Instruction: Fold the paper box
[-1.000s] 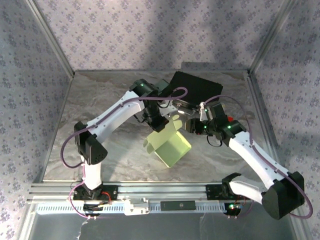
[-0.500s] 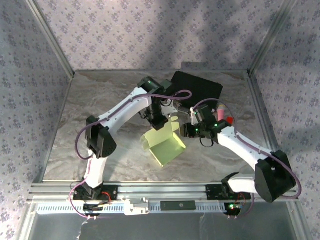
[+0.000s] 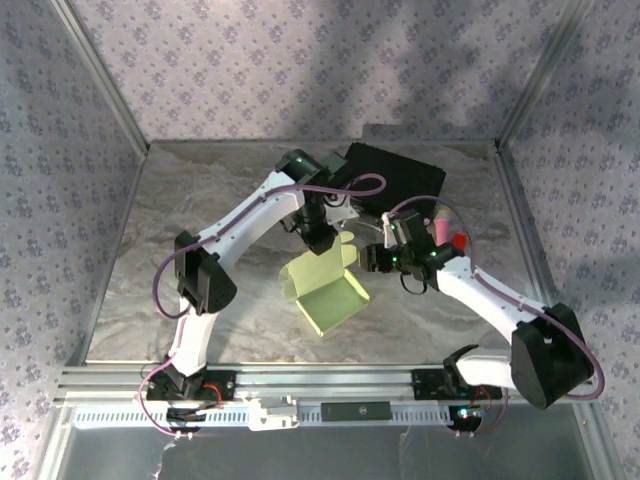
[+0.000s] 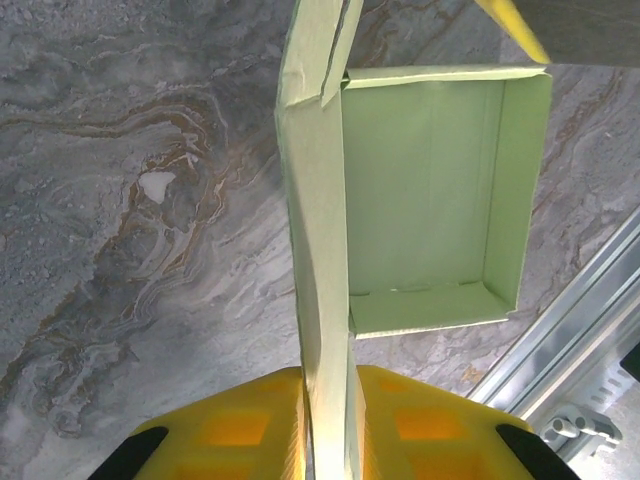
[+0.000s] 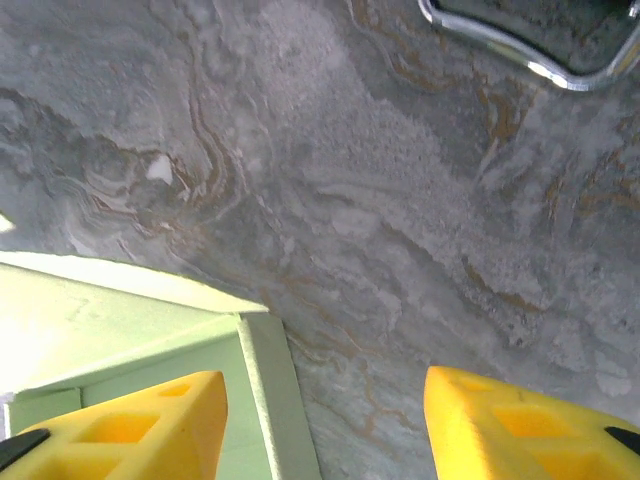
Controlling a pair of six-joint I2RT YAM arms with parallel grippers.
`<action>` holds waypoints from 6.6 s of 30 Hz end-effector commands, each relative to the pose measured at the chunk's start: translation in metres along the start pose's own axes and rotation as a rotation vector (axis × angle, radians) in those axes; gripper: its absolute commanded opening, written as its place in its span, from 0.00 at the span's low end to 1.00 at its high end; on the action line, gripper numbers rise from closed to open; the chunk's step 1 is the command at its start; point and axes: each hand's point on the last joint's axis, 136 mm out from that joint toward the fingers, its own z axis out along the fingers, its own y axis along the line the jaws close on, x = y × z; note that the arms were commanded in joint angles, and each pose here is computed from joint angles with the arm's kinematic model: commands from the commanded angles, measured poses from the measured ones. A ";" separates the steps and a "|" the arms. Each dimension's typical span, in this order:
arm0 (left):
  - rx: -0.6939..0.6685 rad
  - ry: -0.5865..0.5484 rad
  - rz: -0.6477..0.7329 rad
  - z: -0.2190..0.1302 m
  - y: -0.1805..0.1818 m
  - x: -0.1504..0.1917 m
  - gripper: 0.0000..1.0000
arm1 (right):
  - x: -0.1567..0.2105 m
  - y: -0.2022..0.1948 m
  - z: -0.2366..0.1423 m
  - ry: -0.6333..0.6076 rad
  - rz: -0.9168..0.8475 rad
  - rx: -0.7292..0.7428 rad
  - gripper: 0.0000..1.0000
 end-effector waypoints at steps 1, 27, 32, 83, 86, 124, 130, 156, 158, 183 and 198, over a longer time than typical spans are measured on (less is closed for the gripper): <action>-0.024 0.003 0.026 -0.001 -0.002 -0.005 0.21 | -0.013 0.014 -0.002 -0.013 -0.100 -0.066 0.59; -0.189 -0.039 0.336 -0.025 0.005 -0.011 0.00 | -0.027 0.042 -0.052 -0.451 -0.486 -0.178 0.58; -0.185 -0.033 0.380 -0.024 0.005 -0.009 0.00 | -0.023 0.051 -0.065 -0.558 -0.576 -0.255 0.69; 0.179 -0.238 -0.392 -0.011 0.059 0.087 0.54 | -0.059 0.052 0.001 0.239 -0.464 -0.342 0.51; 0.194 -0.196 -0.386 0.000 0.057 0.088 0.54 | -0.056 0.053 0.006 0.267 -0.477 -0.341 0.51; 0.088 -0.024 -0.316 0.041 0.039 0.102 0.43 | -0.039 0.052 0.010 0.313 -0.565 -0.285 0.31; 0.090 -0.012 -0.319 0.042 0.038 0.105 0.41 | -0.043 0.051 0.010 0.304 -0.570 -0.276 0.25; 0.041 -0.018 -0.367 0.050 0.041 0.094 0.25 | -0.033 0.058 0.009 0.311 -0.572 -0.267 0.09; 0.030 -0.021 -0.368 0.049 0.043 0.093 0.21 | -0.032 0.059 0.009 0.311 -0.574 -0.269 0.11; -0.118 -0.031 -0.324 0.029 0.058 0.086 0.06 | -0.022 0.046 0.002 0.313 -0.566 -0.239 0.26; -0.100 -0.050 -0.325 0.029 0.056 0.081 0.07 | -0.022 0.041 0.001 0.292 -0.566 -0.192 0.14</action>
